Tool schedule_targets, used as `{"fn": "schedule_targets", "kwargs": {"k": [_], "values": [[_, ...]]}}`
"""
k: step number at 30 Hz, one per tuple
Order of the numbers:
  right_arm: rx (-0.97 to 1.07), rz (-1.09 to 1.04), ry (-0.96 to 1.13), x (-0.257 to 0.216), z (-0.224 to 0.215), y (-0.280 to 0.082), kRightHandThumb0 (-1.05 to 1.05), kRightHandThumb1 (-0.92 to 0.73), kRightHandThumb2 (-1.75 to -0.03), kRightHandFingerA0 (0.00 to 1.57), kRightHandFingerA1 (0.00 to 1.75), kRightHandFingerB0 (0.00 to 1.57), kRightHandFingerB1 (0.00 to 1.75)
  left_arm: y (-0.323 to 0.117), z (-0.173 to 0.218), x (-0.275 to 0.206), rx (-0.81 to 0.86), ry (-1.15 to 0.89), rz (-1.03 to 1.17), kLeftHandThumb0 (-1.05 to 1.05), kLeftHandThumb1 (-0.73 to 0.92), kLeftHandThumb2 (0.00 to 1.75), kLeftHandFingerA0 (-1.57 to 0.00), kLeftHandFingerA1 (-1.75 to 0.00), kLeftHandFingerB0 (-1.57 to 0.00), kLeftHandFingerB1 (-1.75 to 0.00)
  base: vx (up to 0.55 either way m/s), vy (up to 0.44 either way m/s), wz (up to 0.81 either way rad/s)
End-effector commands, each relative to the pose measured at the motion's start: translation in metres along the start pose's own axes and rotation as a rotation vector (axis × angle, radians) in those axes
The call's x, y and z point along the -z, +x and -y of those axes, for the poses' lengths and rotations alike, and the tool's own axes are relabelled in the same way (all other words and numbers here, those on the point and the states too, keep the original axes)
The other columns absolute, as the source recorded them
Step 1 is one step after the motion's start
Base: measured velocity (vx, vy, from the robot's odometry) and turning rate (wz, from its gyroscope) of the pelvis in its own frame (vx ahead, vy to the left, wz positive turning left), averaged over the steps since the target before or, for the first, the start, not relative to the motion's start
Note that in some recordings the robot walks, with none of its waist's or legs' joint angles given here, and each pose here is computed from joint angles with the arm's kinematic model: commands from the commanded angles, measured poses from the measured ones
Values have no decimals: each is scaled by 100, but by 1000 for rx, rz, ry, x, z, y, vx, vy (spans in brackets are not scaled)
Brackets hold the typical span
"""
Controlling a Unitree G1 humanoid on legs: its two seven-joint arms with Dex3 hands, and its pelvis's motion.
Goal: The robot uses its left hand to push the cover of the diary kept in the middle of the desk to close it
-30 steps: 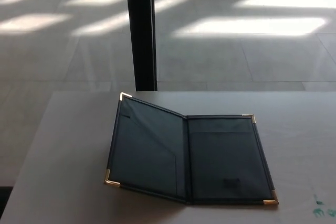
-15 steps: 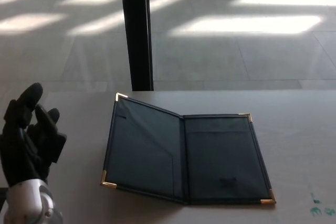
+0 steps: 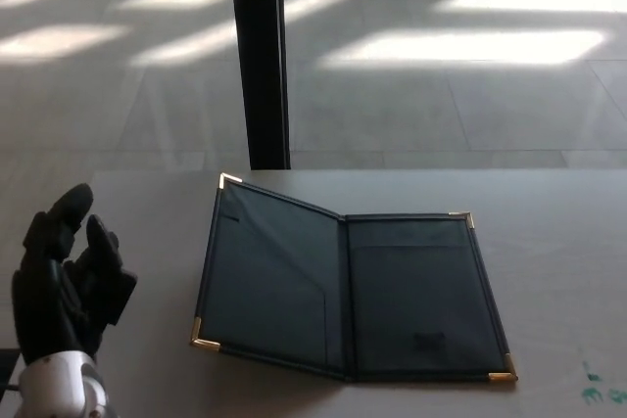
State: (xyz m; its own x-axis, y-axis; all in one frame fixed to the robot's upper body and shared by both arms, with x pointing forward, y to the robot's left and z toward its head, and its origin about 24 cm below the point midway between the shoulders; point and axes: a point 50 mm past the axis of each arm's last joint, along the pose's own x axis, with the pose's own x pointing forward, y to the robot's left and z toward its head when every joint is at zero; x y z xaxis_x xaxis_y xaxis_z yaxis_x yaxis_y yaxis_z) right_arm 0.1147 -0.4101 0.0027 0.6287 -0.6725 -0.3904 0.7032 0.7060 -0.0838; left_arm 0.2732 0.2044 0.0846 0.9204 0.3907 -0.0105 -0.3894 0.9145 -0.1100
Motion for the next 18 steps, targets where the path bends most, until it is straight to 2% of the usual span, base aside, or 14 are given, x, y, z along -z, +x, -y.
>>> {"fn": "schedule_targets", "kwargs": {"k": [1,5,7,10,18], "values": [[6,10,22,-4,3,0,-99,-88,-67,95,74,63,57,-7,5,6,-18,-162,-178,-92,92,77,-24,-47,-23,-42,0,0,0],[15,8,-1,-7,1,3,-100,-88,-67,96,73,64,56,-23,22,10,65,-346,-320,-85,92,86,-18,-50,-17,-44,0,0,0],[2,8,-3,-6,0,5,-99,-88,-67,94,74,63,57,-29,31,11,45,-379,-366,-83,92,83,-23,-50,-19,-43,0,0,0],[4,4,24,-7,0,5,-100,-87,-67,95,74,64,56,-38,46,18,-1,-492,-448,-86,92,80,-17,-51,-13,-43,0,0,0],[1,2,18,-7,-2,5,-99,-88,-67,95,73,64,56,-58,63,37,40,-587,-596,-87,92,84,-19,-57,-10,-45,0,0,0]]}}
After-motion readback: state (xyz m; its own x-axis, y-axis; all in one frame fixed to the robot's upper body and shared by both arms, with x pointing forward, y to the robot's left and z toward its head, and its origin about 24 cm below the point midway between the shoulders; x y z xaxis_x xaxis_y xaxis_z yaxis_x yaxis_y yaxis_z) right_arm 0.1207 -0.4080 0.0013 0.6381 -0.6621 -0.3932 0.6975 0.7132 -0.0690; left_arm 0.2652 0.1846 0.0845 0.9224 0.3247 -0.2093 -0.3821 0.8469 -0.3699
